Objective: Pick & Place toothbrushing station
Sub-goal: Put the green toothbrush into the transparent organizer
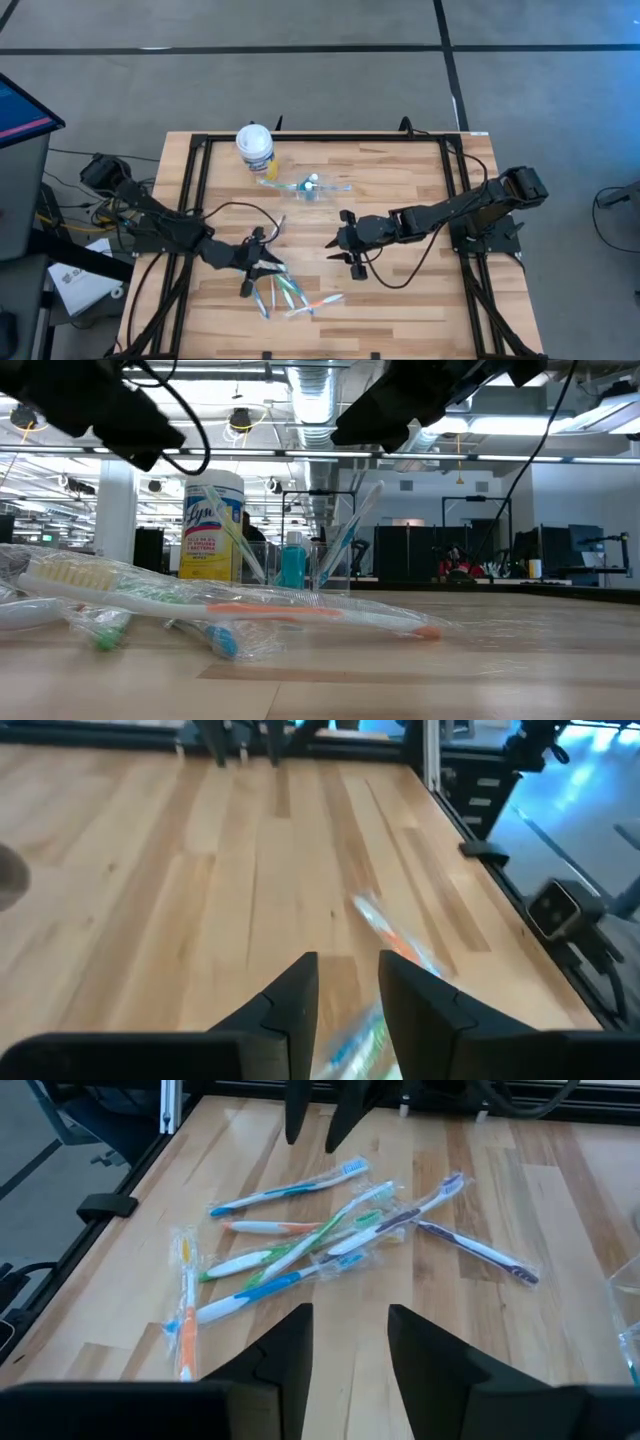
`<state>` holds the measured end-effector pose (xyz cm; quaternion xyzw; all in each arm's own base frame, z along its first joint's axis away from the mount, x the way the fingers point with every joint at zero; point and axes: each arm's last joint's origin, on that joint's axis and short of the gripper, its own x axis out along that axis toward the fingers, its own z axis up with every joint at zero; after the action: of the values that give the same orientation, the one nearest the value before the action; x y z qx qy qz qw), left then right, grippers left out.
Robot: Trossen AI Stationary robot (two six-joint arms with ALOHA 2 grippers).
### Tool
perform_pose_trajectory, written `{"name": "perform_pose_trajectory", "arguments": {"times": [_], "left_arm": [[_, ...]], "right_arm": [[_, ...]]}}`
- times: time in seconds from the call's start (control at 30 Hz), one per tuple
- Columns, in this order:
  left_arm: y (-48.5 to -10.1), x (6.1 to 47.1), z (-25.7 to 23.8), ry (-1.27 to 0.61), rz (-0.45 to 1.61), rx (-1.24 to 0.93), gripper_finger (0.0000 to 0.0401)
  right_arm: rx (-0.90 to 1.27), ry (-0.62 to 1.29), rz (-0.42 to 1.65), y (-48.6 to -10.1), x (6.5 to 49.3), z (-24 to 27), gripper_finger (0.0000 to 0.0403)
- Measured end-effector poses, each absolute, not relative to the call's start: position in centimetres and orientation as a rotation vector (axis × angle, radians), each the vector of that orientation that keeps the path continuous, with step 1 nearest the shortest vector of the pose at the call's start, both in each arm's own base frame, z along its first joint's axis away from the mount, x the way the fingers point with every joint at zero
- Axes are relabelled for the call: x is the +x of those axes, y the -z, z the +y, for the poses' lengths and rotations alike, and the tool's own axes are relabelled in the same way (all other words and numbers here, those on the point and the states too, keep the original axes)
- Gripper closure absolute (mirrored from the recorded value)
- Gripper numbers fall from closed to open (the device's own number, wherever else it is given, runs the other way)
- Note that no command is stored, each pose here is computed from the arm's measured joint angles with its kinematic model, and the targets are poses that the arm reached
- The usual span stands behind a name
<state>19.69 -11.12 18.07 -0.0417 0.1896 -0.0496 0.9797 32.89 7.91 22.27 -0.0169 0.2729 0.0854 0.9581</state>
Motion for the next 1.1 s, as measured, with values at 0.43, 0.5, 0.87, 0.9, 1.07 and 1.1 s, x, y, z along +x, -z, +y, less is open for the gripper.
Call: {"name": "perform_pose_trajectory", "arguments": {"times": [0.43,0.5,0.87,0.9,1.07,1.1], "left_arm": [[-15.6,18.4,-10.6,0.067,0.617,-0.083,0.0324],[-15.4,18.2,-10.5,0.075,0.648,-0.072,0.0324],[-14.2,17.2,-9.9,0.054,0.809,0.006,0.0298],[-14.2,17.2,-9.9,0.056,0.809,0.011,0.0294],[-14.2,17.2,-9.9,0.066,0.806,0.067,0.0277],[-14.2,17.2,-9.8,0.067,0.806,0.074,0.0274]], "right_arm": [[-0.036,-0.174,0.553,-22.3,32.9,7.9,0.028],[-0.036,-0.174,0.553,-22.3,32.9,7.9,0.028],[-0.039,-0.174,0.553,-22.3,32.9,7.9,0.028],[-0.039,-0.172,0.553,-22.3,32.9,7.9,0.028],[-0.037,-0.164,0.553,-22.3,33.0,7.7,0.028],[-0.037,-0.164,0.553,-22.3,33.0,7.6,0.028]]}}
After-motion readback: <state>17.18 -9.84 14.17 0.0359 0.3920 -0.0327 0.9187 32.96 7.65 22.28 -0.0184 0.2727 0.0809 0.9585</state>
